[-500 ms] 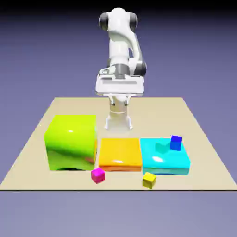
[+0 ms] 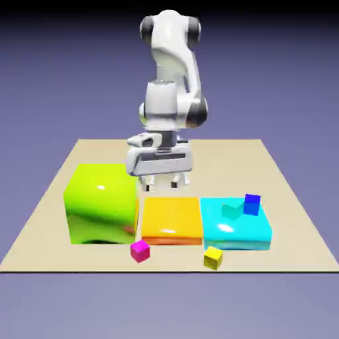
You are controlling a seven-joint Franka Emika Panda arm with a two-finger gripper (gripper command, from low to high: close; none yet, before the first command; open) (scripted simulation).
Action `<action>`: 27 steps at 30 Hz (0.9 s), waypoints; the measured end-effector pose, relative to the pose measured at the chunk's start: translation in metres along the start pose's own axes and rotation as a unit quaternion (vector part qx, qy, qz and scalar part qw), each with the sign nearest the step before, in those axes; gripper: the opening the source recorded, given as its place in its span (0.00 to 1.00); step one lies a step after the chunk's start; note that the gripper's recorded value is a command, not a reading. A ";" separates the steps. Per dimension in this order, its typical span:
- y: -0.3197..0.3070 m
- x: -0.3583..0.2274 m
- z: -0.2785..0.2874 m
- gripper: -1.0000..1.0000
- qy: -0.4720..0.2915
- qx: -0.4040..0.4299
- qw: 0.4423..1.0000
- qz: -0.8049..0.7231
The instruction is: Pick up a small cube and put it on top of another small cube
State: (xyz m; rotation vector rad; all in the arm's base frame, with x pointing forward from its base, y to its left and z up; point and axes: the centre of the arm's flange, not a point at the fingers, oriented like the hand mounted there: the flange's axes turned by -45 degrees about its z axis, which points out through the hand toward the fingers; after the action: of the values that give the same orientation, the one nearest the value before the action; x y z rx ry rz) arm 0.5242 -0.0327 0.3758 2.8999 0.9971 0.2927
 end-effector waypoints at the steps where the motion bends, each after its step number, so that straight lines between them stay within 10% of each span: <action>1: 0.005 0.003 0.008 0.50 -0.011 0.015 1.000 -0.019; 14: 0.063 0.009 0.121 0.50 -0.053 0.250 0.936 -0.242; 27: 0.106 -0.030 0.222 0.50 0.109 0.465 0.778 -0.409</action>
State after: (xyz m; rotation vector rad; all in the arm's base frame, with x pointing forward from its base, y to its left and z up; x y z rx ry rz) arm 0.6091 -0.1334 0.1661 2.6381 2.9895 0.0607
